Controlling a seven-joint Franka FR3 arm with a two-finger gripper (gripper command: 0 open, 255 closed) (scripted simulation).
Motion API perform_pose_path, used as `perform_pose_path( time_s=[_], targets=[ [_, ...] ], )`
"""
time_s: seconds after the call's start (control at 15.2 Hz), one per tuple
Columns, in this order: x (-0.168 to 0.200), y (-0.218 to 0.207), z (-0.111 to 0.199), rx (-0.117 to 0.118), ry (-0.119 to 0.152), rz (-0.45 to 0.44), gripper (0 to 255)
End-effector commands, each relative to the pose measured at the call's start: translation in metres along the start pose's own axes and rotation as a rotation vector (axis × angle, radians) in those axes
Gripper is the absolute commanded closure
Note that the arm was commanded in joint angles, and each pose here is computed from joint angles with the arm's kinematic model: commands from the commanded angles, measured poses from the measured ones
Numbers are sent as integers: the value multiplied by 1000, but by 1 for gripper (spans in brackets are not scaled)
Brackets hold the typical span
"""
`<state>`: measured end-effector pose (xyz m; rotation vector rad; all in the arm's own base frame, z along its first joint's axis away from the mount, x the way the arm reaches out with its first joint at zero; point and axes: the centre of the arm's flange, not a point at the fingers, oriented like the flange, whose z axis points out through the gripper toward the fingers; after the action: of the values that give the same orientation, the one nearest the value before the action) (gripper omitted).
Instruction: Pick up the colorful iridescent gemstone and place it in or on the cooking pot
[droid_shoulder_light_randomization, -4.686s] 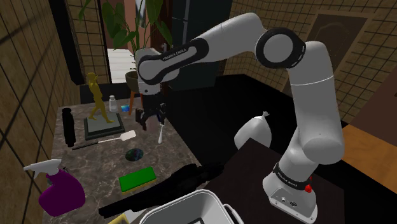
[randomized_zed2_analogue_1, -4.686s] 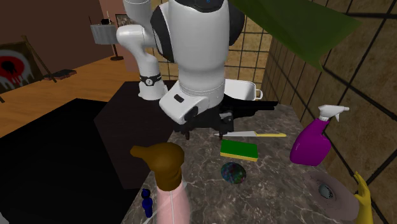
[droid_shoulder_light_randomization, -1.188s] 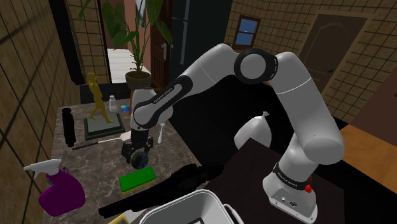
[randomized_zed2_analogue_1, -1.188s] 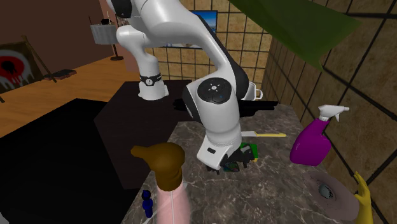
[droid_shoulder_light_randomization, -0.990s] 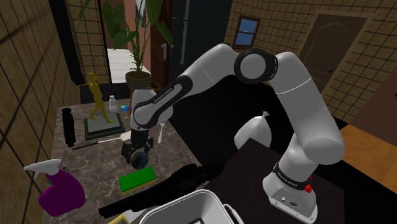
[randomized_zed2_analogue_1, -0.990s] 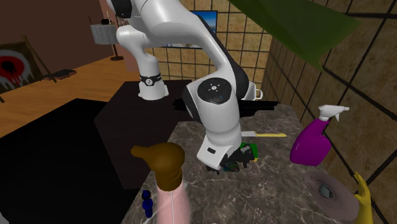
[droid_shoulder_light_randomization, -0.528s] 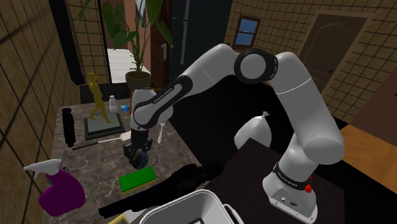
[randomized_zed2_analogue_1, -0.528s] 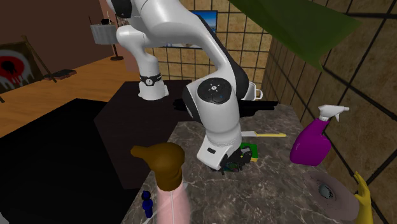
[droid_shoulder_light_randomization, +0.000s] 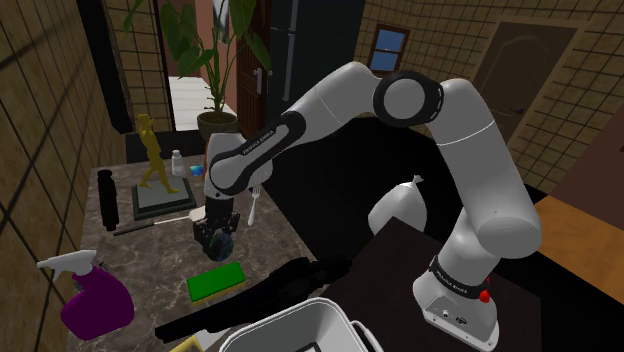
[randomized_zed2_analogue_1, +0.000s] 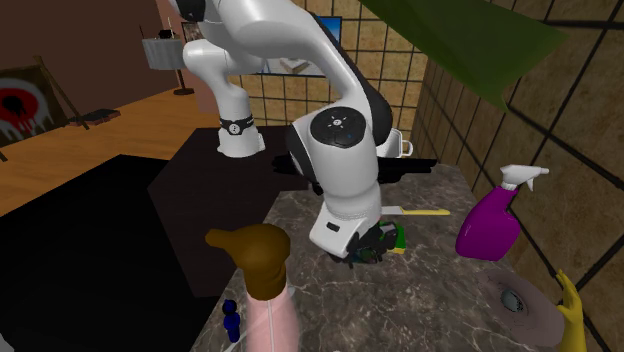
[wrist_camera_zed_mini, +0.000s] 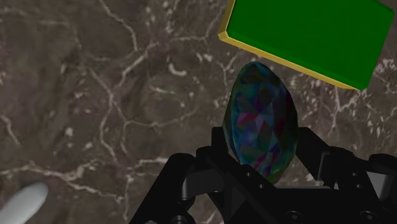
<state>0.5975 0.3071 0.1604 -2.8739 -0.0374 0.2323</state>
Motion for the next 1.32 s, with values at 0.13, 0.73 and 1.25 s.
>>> perform_pose_path(
  time_s=[0.13,0.73,1.25],
  targets=[
    [-3,-6,-21,0,0,0,255],
    [-10,-18,-66,0,0,0,255],
    [-17,-29,-106,0,0,0,255]
  ],
)
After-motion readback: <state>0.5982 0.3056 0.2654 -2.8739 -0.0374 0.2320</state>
